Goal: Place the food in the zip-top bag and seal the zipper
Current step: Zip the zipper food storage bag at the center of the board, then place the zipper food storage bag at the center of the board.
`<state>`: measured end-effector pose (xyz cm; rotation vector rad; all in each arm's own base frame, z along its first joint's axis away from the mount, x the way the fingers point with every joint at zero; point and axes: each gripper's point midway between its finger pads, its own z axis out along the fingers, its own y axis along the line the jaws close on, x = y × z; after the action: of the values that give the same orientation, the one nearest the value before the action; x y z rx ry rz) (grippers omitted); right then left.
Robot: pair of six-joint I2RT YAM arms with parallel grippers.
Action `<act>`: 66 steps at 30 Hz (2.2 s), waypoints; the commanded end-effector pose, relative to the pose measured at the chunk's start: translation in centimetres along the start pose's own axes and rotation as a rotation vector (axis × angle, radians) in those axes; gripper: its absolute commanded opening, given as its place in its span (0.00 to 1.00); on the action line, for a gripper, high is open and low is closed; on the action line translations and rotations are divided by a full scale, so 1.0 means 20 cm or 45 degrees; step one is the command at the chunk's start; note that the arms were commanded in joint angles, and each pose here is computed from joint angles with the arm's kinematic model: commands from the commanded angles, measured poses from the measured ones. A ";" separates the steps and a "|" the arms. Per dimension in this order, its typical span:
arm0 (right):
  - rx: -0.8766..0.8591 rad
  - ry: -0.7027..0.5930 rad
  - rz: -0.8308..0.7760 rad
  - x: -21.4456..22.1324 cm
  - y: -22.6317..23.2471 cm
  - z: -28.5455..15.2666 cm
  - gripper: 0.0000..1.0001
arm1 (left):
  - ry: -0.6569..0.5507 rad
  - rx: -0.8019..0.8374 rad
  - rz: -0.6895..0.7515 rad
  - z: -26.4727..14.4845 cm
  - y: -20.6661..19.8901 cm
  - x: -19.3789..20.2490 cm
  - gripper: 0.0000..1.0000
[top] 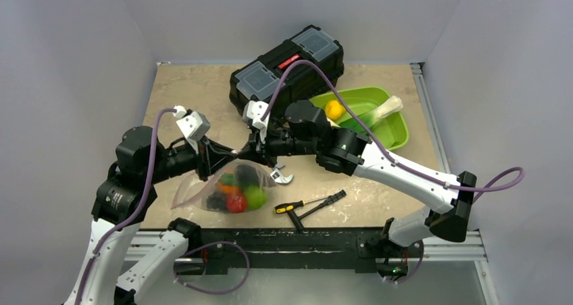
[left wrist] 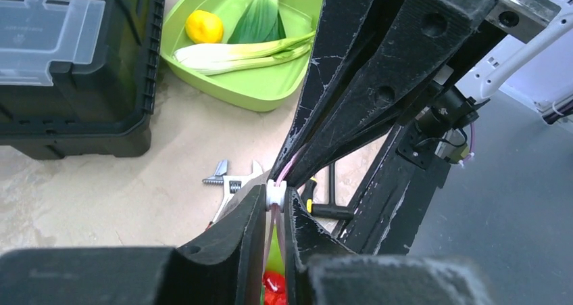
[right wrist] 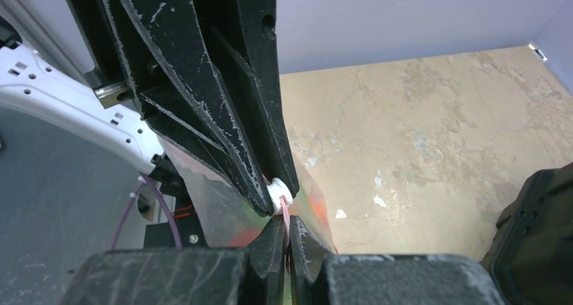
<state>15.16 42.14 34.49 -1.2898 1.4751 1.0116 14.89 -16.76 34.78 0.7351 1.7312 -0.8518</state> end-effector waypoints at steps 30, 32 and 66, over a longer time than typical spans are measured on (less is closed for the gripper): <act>0.616 -0.419 0.604 0.20 -0.74 -0.34 0.00 | 0.298 -0.595 -0.247 -0.36 0.17 0.31 0.01; 0.613 -0.420 0.600 0.19 -0.74 -0.33 0.00 | 0.316 -0.637 -0.274 -0.41 0.17 0.34 0.01; 0.172 -0.707 0.631 -0.66 -0.26 0.43 0.00 | -0.583 -1.048 -0.240 -1.23 -0.04 -0.31 0.99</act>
<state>20.05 51.95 41.44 -0.6871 1.4444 1.3372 3.49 2.74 45.68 -0.1843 1.5734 -0.3021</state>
